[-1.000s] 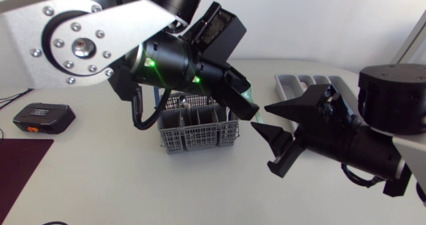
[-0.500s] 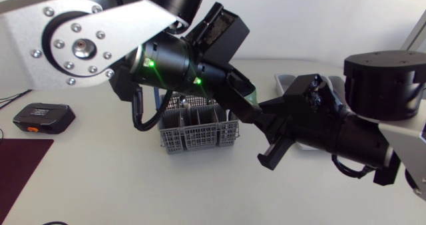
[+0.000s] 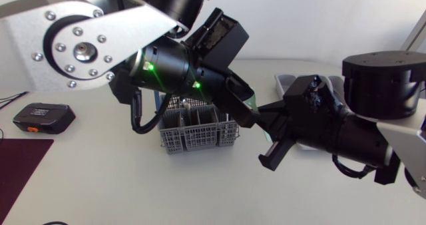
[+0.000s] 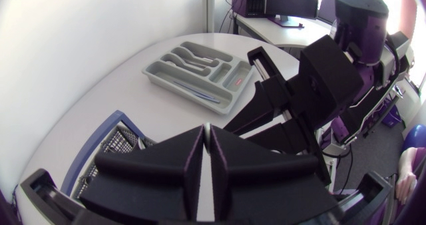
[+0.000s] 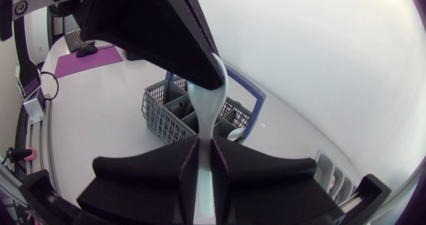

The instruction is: Unload the cutlery basket into the drawer organizer.

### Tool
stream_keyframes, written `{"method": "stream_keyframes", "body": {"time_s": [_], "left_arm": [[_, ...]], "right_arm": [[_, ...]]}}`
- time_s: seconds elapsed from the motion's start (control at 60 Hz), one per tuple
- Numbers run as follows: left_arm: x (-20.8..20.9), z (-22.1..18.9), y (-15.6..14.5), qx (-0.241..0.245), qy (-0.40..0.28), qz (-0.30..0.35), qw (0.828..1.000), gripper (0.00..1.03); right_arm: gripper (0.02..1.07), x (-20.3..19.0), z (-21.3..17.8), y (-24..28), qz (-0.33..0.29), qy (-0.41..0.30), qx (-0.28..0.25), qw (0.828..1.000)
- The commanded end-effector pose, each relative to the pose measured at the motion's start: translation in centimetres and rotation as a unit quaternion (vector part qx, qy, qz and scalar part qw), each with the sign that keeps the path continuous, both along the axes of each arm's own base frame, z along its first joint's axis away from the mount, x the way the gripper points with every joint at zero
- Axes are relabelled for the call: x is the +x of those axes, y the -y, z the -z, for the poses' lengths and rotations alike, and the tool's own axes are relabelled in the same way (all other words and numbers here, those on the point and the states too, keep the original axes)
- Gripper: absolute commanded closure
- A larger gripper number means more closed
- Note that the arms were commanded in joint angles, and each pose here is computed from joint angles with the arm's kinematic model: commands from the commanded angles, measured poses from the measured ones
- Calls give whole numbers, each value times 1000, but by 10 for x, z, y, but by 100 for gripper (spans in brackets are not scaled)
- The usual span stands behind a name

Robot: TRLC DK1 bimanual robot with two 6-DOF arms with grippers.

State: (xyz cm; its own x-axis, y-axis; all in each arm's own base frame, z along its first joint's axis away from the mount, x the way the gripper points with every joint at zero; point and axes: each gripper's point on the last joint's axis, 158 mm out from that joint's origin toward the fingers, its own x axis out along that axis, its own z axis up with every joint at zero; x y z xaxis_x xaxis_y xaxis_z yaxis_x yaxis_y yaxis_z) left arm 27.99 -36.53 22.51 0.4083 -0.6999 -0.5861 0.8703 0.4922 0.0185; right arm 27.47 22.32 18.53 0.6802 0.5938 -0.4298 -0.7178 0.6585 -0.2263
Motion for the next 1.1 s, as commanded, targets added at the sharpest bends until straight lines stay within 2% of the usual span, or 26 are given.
{"method": "stream_keyframes", "body": {"time_s": [0.0, 0.217, 0.35, 0.433, 0.6, 0.767, 1.083], "left_arm": [[-3, 1, 2, -3, -2, 4, 1000, 84], [8, -11, 2, -15, 4, -7, 1000, 43], [24, -21, -1, -23, 11, -24, 999, 26], [40, -26, -7, -25, 21, -45, 998, 21], [73, -26, -23, -19, 38, -86, 995, 21], [91, 7, -33, 32, 52, -107, 992, 21], [104, 47, -33, 82, 70, -115, 988, 21]], "right_arm": [[99, -7, 4, -6, -18, -12, 2, 1000], [99, -16, 19, -4, -33, -32, -12, 999], [98, -20, 30, 3, -38, -42, -22, 998], [98, -19, 34, 14, -40, -52, -20, 998], [98, -19, 47, 44, -48, -65, -36, 996], [97, -9, 65, 86, -53, -71, -60, 994], [97, 23, 108, 168, -61, -92, -129, 986]]}}
